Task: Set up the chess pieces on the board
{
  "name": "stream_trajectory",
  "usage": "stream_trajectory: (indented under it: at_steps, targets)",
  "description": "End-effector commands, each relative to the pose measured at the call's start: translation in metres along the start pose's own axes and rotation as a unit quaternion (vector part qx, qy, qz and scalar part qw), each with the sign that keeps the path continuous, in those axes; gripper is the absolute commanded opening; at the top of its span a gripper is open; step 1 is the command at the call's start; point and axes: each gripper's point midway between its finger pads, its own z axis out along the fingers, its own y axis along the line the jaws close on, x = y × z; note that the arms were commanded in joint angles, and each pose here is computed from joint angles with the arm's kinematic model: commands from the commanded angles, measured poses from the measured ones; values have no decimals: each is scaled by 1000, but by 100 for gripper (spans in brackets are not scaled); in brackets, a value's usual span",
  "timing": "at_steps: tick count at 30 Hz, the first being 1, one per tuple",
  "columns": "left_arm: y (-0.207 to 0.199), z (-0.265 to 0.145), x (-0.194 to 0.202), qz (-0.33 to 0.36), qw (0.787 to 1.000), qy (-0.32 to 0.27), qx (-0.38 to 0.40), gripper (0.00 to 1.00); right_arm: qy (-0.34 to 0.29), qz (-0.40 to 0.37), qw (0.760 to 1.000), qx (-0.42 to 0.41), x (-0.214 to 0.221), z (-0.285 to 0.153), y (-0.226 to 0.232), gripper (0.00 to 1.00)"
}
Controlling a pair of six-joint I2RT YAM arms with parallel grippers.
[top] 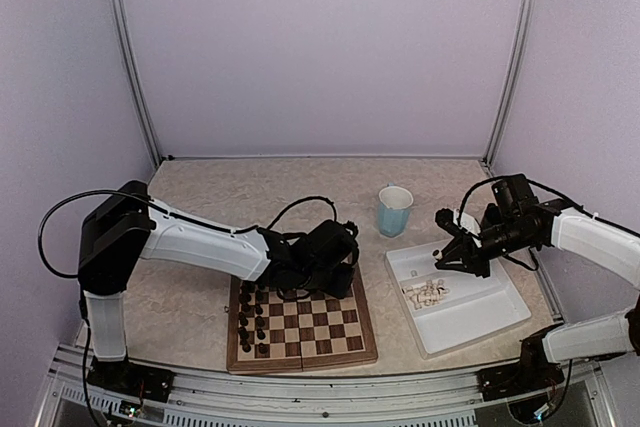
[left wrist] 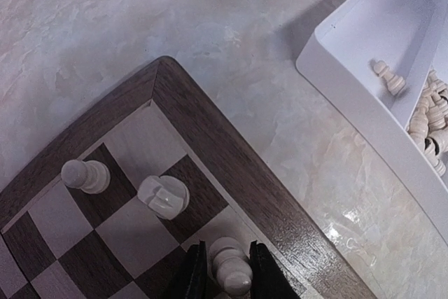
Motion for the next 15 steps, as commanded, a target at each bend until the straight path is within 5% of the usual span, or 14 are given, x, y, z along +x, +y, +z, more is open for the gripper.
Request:
stream_trajectory:
  at_steps: [1,8,15]
  targets:
    - [4,-10,5,0,1000,11,-11,25,0,5,1000,-13,2,4,6,10]
    - [-3,-29,1,3,1000,13,-5,33,1,4,1000,-14,2,4,6,10]
    - [0,-108,-41,24,999,-37,25,40,14,-20,1000,3,-8,-2,5,10]
